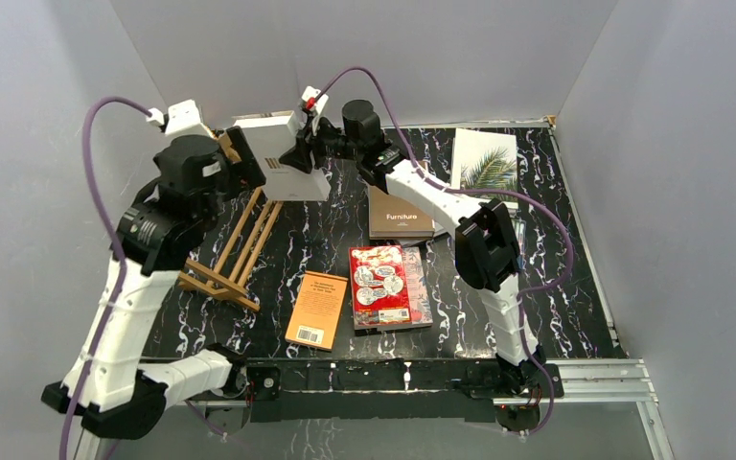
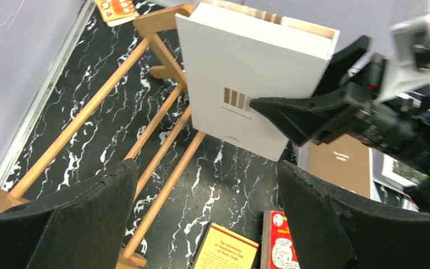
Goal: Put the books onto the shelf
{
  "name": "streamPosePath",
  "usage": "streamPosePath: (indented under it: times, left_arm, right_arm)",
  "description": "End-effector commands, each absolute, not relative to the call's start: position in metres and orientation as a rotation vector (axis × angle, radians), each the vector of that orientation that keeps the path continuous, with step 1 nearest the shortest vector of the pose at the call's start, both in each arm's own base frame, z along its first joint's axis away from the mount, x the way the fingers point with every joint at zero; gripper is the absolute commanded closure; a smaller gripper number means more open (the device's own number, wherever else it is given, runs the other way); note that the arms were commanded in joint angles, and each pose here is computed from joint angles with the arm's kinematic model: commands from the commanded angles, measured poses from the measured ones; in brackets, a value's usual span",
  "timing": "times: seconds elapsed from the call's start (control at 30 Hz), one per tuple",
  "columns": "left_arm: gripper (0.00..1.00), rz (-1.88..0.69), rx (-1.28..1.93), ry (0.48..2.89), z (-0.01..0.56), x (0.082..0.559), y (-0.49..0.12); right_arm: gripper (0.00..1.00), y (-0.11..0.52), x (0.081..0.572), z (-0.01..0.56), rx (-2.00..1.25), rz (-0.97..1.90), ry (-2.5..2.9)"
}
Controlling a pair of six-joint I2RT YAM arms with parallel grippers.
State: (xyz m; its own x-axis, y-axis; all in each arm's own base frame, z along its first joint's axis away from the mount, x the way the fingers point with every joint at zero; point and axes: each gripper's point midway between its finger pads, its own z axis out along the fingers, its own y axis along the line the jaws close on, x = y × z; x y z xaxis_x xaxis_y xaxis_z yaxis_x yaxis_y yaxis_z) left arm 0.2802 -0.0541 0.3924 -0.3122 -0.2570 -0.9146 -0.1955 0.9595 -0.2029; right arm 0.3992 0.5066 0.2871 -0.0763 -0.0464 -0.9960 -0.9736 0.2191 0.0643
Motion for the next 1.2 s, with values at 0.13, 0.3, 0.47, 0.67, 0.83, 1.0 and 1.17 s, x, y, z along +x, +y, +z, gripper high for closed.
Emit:
streamPosePath:
  times: [0.13, 0.3, 0.47, 0.67, 0.83, 1.0, 1.17]
  left_arm:
    - [0.07, 0.088, -0.516, 1.776, 0.403, 0.31, -0.028]
    - [0.1, 0.075, -0.578, 1.909, 0.36, 0.335, -0.015]
    - [0.14, -0.05, -0.714, 1.967, 0.327, 0.35, 0.02]
    - [0.16, -0.241, -0.841, 2.029, 0.294, 0.37, 0.048]
    - [0.24, -0.349, -0.856, 2.079, 0.27, 0.378, 0.045]
    - [0.27, -0.368, -0.856, 2.112, 0.252, 0.378, 0.044]
    - [0.27, -0.391, -0.857, 2.14, 0.238, 0.381, 0.041]
  right_arm:
    - [0.65, 0.522, 0.407, 0.324, -1.013, 1.029, 1.217]
    - [0.59, 0.534, 0.407, 0.297, -1.054, 1.013, 1.248]
    - [0.57, 0.54, 0.405, 0.284, -1.063, 1.017, 1.267]
    - [0.53, 0.547, 0.413, 0.266, -1.067, 0.954, 1.307]
    - [0.44, 0.549, 0.422, 0.252, -1.057, 0.916, 1.35]
    - [0.35, 0.551, 0.426, 0.245, -1.045, 0.897, 1.37]
    - [0.31, 0.549, 0.431, 0.242, -1.009, 0.886, 1.388]
